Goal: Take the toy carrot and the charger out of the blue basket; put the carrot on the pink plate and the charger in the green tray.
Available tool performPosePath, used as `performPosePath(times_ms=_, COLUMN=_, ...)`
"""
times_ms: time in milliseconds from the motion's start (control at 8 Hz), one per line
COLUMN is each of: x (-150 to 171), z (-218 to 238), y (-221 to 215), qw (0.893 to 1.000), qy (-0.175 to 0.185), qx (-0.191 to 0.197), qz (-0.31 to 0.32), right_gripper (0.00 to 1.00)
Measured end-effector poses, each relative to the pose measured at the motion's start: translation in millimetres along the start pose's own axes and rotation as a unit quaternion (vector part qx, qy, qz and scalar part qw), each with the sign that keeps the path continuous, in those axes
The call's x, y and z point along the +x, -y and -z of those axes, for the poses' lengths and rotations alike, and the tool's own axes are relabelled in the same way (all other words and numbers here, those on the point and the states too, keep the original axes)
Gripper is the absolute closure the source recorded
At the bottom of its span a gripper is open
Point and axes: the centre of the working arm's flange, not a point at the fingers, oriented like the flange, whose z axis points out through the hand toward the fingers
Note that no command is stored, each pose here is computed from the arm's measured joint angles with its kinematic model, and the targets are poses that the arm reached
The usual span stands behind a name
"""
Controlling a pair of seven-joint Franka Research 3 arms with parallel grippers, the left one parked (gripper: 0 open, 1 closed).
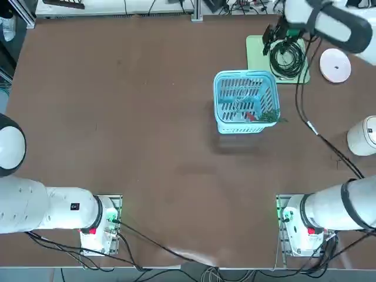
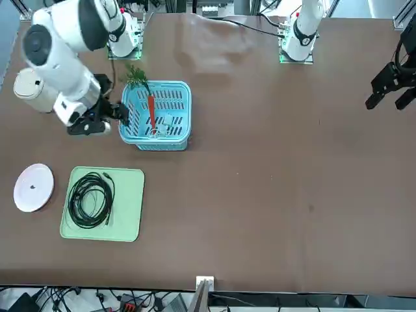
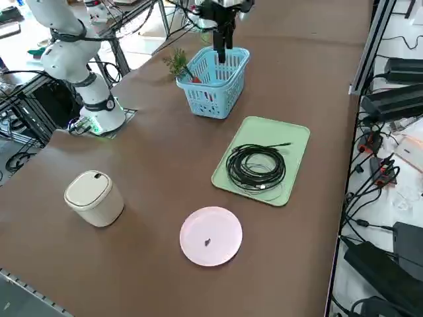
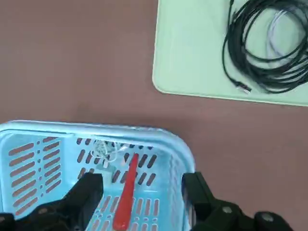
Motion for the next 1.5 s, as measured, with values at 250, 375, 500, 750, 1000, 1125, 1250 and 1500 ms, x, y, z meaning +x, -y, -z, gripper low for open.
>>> performPosePath(times_ms=250, x=-27, z=-37, y=19, qw=1.000, qy=-0.007, qx=-0.002, qz=-0.007, right_gripper=0.00)
performPosePath(times_ms=375, x=-36, z=-51, y=24, qw=1.000, qy=-0.007, qx=-0.003, qz=-0.007, right_gripper=0.00)
performPosePath(times_ms=500, x=-42, z=-62, y=27, qw=1.000, qy=-0.007, qx=-0.003, qz=-0.005, right_gripper=0.00)
performPosePath(times_ms=750, x=-53, z=-81, y=26, qw=1.000, qy=-0.004, qx=-0.005, qz=-0.004, right_gripper=0.00)
performPosePath(times_ms=1000, x=-64, z=-97, y=30, qw=1.000, qy=0.010, qx=-0.010, qz=-0.001, right_gripper=0.00)
performPosePath(times_ms=1125, x=-70, z=-107, y=34, qw=1.000, qy=0.019, qx=-0.014, qz=-0.001, right_gripper=0.00)
performPosePath(times_ms=1250, x=-74, z=-116, y=38, qw=0.999, qy=0.028, qx=-0.016, qz=0.001, right_gripper=0.00)
performPosePath(times_ms=1500, x=-79, z=-136, y=37, qw=1.000, qy=0.025, qx=-0.015, qz=0.001, right_gripper=0.00)
